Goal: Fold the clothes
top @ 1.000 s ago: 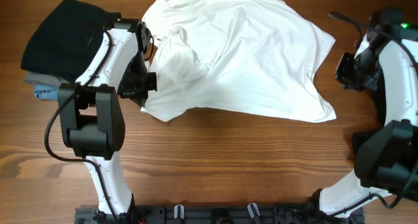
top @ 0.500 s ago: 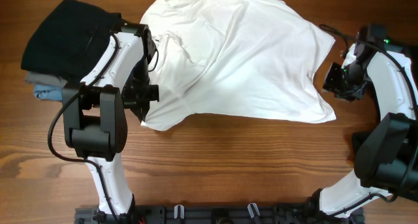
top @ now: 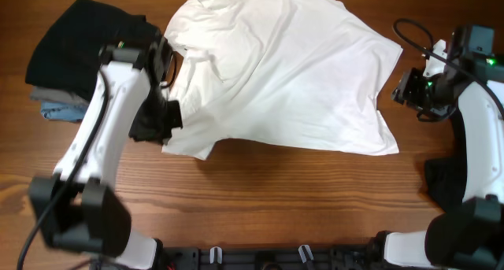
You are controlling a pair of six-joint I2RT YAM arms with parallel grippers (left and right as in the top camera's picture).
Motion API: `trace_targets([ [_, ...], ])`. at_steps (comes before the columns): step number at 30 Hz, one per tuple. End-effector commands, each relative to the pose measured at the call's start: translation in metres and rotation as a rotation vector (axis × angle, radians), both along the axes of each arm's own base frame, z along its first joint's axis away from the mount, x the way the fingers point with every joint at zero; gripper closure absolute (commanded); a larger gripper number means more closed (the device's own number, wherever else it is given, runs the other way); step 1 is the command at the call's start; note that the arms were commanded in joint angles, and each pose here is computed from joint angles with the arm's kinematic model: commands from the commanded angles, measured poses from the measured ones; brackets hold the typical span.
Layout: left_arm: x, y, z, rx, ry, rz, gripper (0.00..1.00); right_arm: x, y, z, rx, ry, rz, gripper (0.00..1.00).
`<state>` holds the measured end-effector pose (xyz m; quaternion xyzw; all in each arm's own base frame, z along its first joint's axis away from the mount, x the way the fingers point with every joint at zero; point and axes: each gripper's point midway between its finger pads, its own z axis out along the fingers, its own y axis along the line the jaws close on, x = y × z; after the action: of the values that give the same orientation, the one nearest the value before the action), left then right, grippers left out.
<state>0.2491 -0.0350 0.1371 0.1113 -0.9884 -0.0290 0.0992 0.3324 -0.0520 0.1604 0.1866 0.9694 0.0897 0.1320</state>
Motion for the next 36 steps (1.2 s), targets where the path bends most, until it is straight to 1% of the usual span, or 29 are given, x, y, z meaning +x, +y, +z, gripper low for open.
trace_targets([
  [1, -0.034, 0.018, -0.024, 0.056, 0.046, 0.177, 0.96, -0.006, -0.003, -0.005, -0.001, 0.036, -0.058, 0.47],
  [3, -0.060, 0.024, -0.036, 0.053, 0.113, 0.238, 0.96, -0.007, -0.007, -0.009, -0.016, 0.055, -0.072, 0.46],
  [5, -0.060, 0.016, -0.039, -0.027, 0.094, 0.258, 0.96, -0.007, -0.007, -0.011, -0.014, 0.062, -0.072, 0.45],
  [6, -0.058, 0.015, -0.036, -0.048, 0.073, 0.267, 0.96, -0.007, -0.007, -0.013, -0.013, 0.069, -0.073, 0.44],
  [8, -0.051, 0.015, -0.034, -0.069, 0.025, 0.276, 0.95, -0.007, -0.007, -0.017, -0.008, 0.085, -0.081, 0.39],
  [9, -0.043, 0.013, -0.033, -0.087, -0.018, 0.274, 0.81, -0.008, -0.007, -0.022, 0.002, 0.108, -0.099, 0.37],
  [10, -0.038, 0.010, -0.032, -0.106, -0.041, 0.266, 0.77, -0.009, -0.007, -0.025, 0.007, 0.122, -0.105, 0.34],
  [11, -0.029, 0.003, -0.033, -0.143, -0.077, 0.243, 0.71, -0.011, -0.007, -0.031, 0.015, 0.150, -0.116, 0.33],
  [12, -0.022, -0.002, -0.033, -0.170, -0.104, 0.221, 0.68, -0.014, -0.008, -0.037, 0.025, 0.182, -0.131, 0.33],
  [16, 0.000, -0.014, -0.035, -0.191, -0.195, 0.169, 0.45, -0.033, -0.001, -0.063, 0.090, 0.319, -0.138, 0.36],
  [17, 0.003, -0.017, -0.035, -0.194, -0.209, 0.158, 0.43, -0.038, -0.001, -0.069, 0.094, 0.340, -0.142, 0.36],
  [20, 0.008, -0.020, -0.035, -0.195, -0.228, 0.142, 0.40, -0.061, 0.002, -0.100, 0.113, 0.409, -0.157, 0.36],
  [22, 0.010, -0.020, -0.035, -0.190, -0.237, 0.140, 0.35, -0.073, 0.005, -0.122, 0.133, 0.422, -0.163, 0.37],
  [24, 0.014, -0.018, -0.035, -0.180, -0.254, 0.138, 0.31, -0.081, 0.010, -0.137, 0.161, 0.427, -0.169, 0.37],
  [26, 0.016, -0.016, -0.035, -0.171, -0.266, 0.136, 0.29, -0.088, 0.014, -0.150, 0.178, 0.427, -0.190, 0.37],
  [28, 0.020, -0.016, -0.035, -0.167, -0.282, 0.134, 0.28, -0.083, 0.013, -0.163, 0.172, 0.383, -0.205, 0.37],
  [30, 0.022, -0.014, -0.035, -0.155, -0.292, 0.134, 0.28, -0.074, 0.019, -0.169, 0.210, 0.327, -0.198, 0.40],
  [33, 0.023, -0.010, -0.035, -0.132, -0.298, 0.133, 0.28, -0.067, 0.019, -0.172, 0.219, 0.292, -0.212, 0.49],
  [34, 0.023, -0.009, -0.035, -0.127, -0.297, 0.133, 0.27, -0.067, 0.016, -0.172, 0.204, 0.291, -0.215, 0.64],
  [36, 0.022, -0.009, -0.036, -0.127, -0.295, 0.133, 0.27, -0.070, 0.011, -0.171, 0.173, 0.312, -0.237, 0.80],
])
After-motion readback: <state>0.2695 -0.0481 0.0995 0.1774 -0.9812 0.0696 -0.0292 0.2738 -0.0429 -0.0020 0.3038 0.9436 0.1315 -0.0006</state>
